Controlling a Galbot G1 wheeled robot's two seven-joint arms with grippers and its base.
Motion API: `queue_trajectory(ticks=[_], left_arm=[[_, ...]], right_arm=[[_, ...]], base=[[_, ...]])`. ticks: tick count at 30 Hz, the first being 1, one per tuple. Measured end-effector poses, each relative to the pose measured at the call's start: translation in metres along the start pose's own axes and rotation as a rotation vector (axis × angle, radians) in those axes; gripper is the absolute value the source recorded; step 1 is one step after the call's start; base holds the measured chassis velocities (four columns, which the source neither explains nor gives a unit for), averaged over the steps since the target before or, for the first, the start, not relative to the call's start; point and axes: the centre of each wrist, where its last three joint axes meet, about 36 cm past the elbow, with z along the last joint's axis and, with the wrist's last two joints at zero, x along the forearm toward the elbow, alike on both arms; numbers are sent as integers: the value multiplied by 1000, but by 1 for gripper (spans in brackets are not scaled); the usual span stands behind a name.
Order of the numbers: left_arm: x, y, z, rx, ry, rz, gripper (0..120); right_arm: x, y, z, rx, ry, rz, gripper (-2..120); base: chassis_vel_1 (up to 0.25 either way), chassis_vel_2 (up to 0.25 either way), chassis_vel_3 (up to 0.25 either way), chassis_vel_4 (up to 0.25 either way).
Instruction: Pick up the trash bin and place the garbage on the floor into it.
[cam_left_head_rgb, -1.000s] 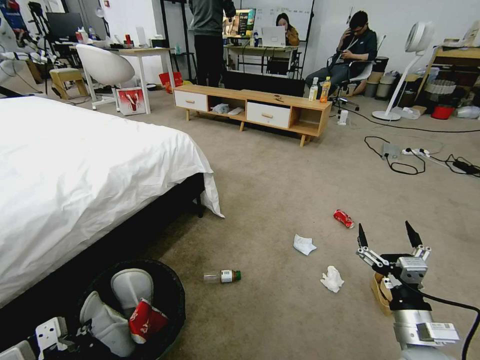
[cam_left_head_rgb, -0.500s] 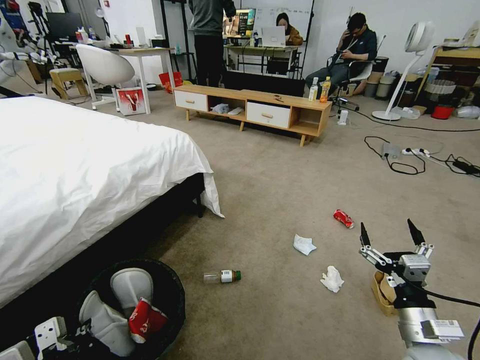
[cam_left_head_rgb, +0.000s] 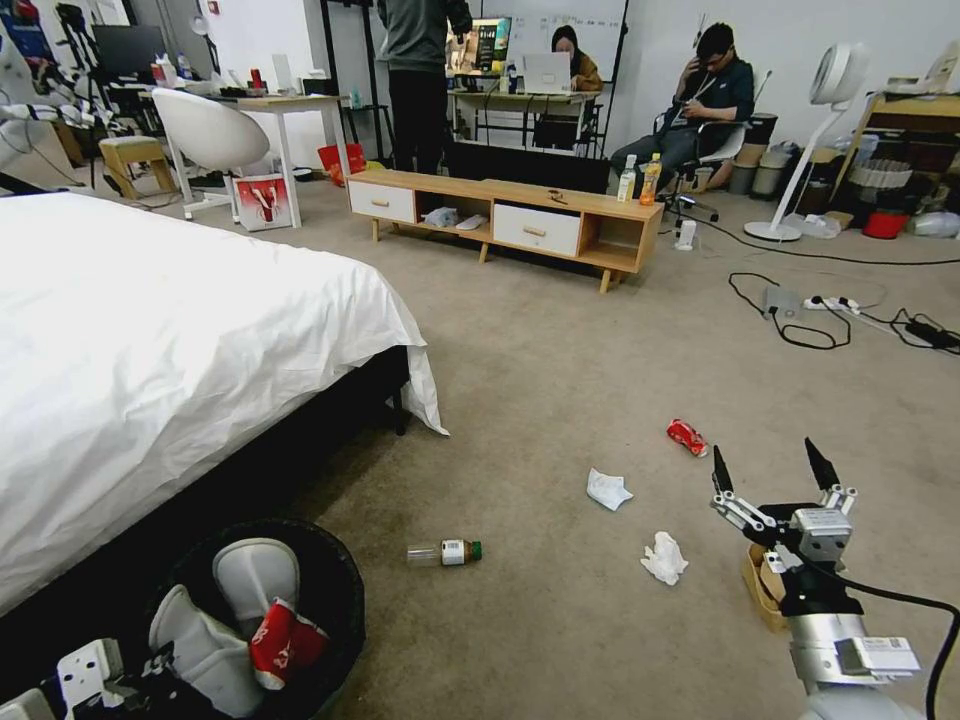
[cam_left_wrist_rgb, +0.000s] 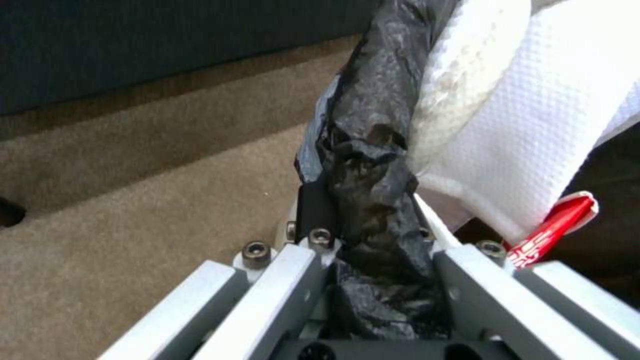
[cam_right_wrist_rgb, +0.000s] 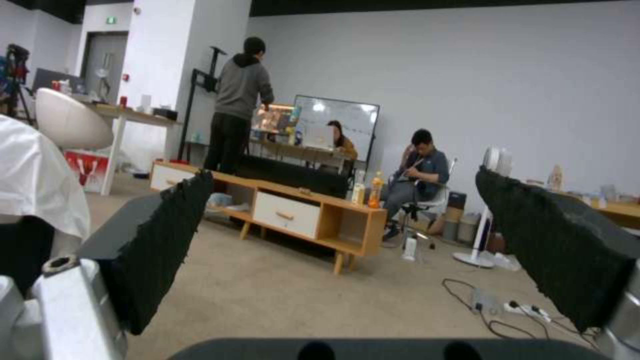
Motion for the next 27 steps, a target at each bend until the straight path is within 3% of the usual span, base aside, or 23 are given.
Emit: queue_trajectory(ticks=[27], left_arm=[[0,11,-2,21,-7,-42,3]], right_arm=[[-2,5,4,-21,5,-15,100]], base=[[-68,-60,65,64]])
